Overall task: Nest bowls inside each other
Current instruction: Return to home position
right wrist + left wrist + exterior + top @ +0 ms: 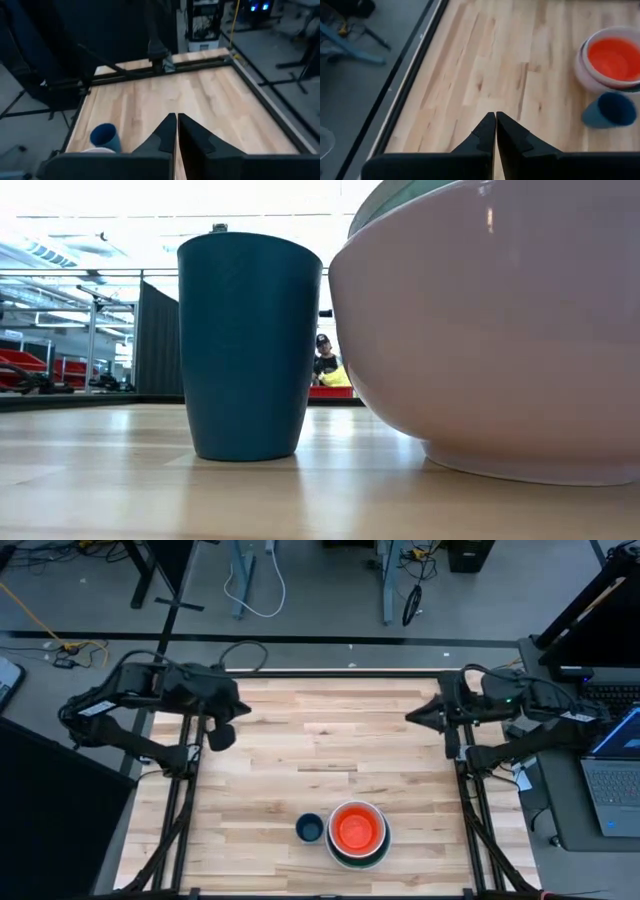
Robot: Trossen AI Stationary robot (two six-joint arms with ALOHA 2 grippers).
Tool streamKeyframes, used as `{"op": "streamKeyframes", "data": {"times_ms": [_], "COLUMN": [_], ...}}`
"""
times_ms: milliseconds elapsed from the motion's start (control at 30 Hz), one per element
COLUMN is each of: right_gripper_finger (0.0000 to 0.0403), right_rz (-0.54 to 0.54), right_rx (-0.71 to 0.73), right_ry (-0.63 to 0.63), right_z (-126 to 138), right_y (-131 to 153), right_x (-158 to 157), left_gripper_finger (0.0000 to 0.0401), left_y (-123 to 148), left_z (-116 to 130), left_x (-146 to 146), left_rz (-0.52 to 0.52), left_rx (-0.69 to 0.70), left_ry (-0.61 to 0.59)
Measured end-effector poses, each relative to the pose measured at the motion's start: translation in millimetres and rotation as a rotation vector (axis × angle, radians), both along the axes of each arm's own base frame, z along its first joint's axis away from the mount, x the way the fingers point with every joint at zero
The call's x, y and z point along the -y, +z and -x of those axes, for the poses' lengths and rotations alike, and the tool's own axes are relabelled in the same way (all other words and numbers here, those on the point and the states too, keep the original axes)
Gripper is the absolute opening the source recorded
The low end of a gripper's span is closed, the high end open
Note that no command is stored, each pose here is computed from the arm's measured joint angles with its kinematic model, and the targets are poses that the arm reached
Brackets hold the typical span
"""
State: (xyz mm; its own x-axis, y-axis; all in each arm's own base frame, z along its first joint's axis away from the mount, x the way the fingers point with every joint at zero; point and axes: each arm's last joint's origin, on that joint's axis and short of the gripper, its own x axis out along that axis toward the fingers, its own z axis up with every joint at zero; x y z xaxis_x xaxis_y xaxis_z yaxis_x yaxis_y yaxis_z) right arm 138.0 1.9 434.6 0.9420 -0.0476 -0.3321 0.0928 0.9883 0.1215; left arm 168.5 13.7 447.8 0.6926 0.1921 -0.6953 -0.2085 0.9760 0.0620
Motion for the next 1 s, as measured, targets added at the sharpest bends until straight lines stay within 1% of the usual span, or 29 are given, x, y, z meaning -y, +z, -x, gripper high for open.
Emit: {"op": "streamKeyframes", "data": {"times_ms": [67,233,300,467,567,700,767,867,933,1000], "right_gripper_finger": [0.0000,0.0000,0.0000,0.0000,0.0000,0.0000,0.0000,0.0000,0.0000,0.0000], "right_rz": [0.017,0.021,0.019,-0.030,-0.030,-0.009,-0.007,-0.006,-0.005,0.000], "right_rx": [0.000,0.048,0.077,0.118,0.162,0.178,0.156,0.134,0.125,0.123], "right_ry": [-0.025,-0.030,-0.030,-0.044,-0.030,-0.006,0.002,0.015,0.016,0.010], "right_z": [1.0,-2.6,-2.8,1.2,5.0,7.3,8.2,8.3,8.2,9.3], "right_y": [0.1,-10.5,-20.9,-61.5,-81.2,-102.0,-110.5,-119.5,-124.6,-129.8], "right_x": [0.8,0.9,0.8,1.0,-0.5,-2.7,-3.8,-5.4,-5.5,-5.2], "left_gripper_finger": [0.0000,0.0000,0.0000,0.0000,0.0000,0.0000,0.0000,0.0000,0.0000,0.0000], "left_y": [-4.1,-25.8,-34.7,-60.5,-71.5,-80.5,-84.5,-87.1,-87.9,-90.3], "left_z": [5.8,18.4,26.0,42.3,51.0,62.0,65.0,66.2,65.9,62.6], "left_x": [0.1,1.2,1.9,4.0,4.9,5.3,5.5,5.6,6.3,7.2], "left_rz": [0.005,0.010,0.015,0.033,0.036,0.037,0.039,0.076,0.056,-0.009], "left_rx": [0.071,0.160,0.208,0.315,0.376,0.378,0.334,0.313,0.305,0.312], "left_ry": [-0.007,-0.017,-0.023,-0.053,-0.066,-0.056,-0.052,-0.026,-0.062,-0.129]}}
